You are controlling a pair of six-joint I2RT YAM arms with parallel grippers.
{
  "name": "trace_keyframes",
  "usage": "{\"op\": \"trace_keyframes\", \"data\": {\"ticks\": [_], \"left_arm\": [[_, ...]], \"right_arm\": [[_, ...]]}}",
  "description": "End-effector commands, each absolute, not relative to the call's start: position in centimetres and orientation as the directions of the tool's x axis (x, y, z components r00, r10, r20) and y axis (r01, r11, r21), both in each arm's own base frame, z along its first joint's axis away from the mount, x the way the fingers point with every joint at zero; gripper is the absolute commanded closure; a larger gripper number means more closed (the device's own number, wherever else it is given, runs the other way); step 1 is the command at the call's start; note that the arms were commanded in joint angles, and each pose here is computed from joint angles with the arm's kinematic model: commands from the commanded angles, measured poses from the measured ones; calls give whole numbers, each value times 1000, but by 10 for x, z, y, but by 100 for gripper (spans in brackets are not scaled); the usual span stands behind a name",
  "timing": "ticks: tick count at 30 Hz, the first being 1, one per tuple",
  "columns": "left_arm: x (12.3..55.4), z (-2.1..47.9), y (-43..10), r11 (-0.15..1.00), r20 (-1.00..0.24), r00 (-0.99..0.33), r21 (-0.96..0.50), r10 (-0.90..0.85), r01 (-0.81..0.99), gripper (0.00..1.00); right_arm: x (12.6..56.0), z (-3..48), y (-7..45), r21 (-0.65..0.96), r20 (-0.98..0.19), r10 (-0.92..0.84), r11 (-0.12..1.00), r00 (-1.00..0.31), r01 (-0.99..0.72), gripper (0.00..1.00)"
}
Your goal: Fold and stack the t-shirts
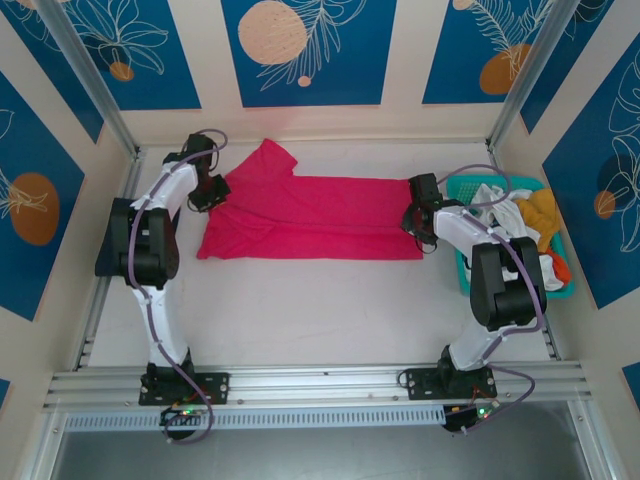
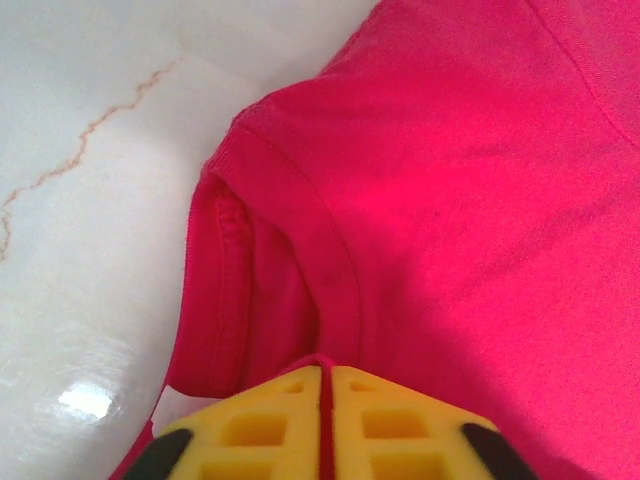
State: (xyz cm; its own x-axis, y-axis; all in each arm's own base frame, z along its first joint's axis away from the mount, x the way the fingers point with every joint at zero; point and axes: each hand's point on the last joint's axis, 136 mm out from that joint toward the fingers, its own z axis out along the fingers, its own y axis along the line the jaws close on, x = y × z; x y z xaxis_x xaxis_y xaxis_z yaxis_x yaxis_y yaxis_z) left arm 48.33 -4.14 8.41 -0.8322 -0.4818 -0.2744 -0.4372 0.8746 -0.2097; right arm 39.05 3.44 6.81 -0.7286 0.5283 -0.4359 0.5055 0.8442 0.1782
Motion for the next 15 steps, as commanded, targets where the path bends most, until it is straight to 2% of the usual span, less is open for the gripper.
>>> {"op": "trace_keyframes", "data": {"ticks": [1,3,5,6,8,11,15], "left_arm": [[492,93,-52,877,-282,-835,-251,-472,-410,62],[492,102,-53,877,-298,-831,-268,-469,-399,39],[490,111,-53,881,-320,-827,-274,-462,-386,18],[487,117,-54,883,-336,-822,-275,-459,-380,10],[478,123,-55,889,-365,-815,-273,-449,-368,2],[453,119,-63,880,-360,-809,-293,-464,-373,4],[412,96,-78,839,-277,-808,-339,-520,-424,22]], "right_arm": [[397,97,35,221,-499,525,846,-689,485,40],[393,109,38,230,-529,507,858,-681,460,34],[389,117,45,232,-553,481,873,-680,429,33],[386,119,49,230,-563,466,882,-683,412,32],[380,118,60,238,-562,446,893,-696,381,33],[370,104,87,282,-516,434,900,-739,332,35],[360,77,119,284,-452,407,909,-794,304,39]]}}
